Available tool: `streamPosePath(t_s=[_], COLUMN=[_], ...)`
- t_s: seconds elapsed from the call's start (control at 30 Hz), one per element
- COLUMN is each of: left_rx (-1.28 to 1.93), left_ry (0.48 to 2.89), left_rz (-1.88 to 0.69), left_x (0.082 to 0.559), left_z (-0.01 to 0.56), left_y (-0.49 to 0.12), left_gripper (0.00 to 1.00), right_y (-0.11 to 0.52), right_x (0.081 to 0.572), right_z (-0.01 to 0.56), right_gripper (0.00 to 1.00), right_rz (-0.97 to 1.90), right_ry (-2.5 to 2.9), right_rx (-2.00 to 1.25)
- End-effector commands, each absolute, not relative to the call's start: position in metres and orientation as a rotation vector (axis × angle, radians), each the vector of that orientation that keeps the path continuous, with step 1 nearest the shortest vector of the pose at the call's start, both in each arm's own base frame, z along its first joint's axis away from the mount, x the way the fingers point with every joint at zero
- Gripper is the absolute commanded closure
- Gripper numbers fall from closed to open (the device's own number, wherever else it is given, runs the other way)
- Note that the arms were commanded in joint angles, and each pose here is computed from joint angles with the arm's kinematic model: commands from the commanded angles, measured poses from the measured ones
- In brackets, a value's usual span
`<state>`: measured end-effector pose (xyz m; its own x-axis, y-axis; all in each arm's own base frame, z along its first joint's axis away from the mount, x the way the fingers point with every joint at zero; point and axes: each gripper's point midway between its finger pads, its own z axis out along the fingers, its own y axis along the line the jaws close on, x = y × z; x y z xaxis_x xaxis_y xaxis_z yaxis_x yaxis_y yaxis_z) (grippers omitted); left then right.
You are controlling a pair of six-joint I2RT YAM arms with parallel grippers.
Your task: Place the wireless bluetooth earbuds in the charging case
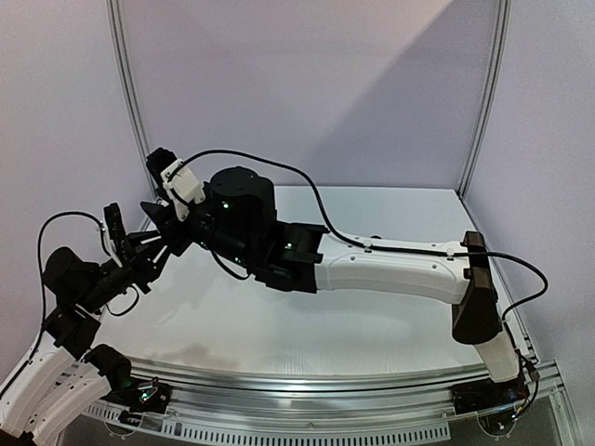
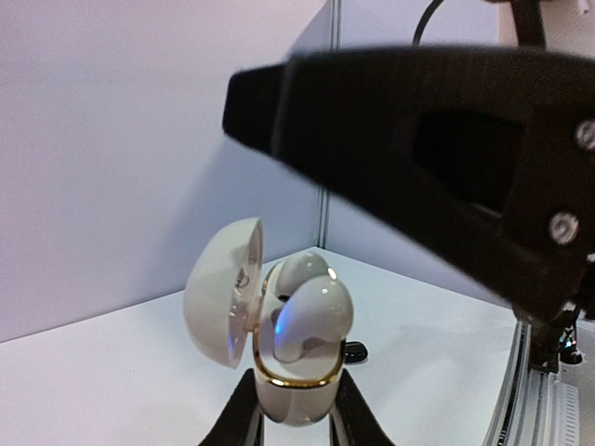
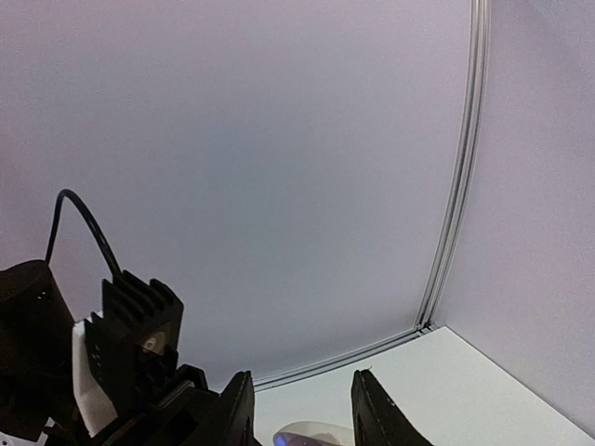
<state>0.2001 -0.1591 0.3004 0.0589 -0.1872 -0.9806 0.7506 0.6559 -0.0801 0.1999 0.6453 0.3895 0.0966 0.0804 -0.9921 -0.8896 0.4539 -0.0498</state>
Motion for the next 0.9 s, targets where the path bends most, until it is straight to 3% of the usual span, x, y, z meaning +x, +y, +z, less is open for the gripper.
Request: streamPosePath(t_s=[0.0, 0.2, 0.43, 0.6, 0.87], left_rx=[0.529, 0.527, 0.536, 0.553, 0.572], left_ry=[1.341, 1.345, 1.342, 1.330, 1.324], left_rz=[-0.776, -0.781, -0.762, -0.733, -0.740], left_x=[0.202, 0.202, 0.203, 0.204, 0.202], left_z=[0.296, 0.295, 0.295, 0.294, 0.294], left_y=[-0.161, -0.162, -0.161, -0.160, -0.163], left_gripper=[1.00, 1.00, 1.00, 1.00, 1.00], right_y=[0.624, 0.622, 0.619, 0.618, 0.615], right_x=[0.182, 0.173, 0.178, 0.179, 0.189], right_z=[0.454, 0.462, 0.417, 0.381, 0.381], right_gripper=[0.64, 0.65, 0.86, 0.88, 0.90], right_rz=[0.974, 1.034, 0.939, 0.947, 0.913], right_ry=[1.175, 1.171, 1.365, 1.508, 1.516], right_rx=[-0.813, -0.824, -0.929, -0.938, -0.885])
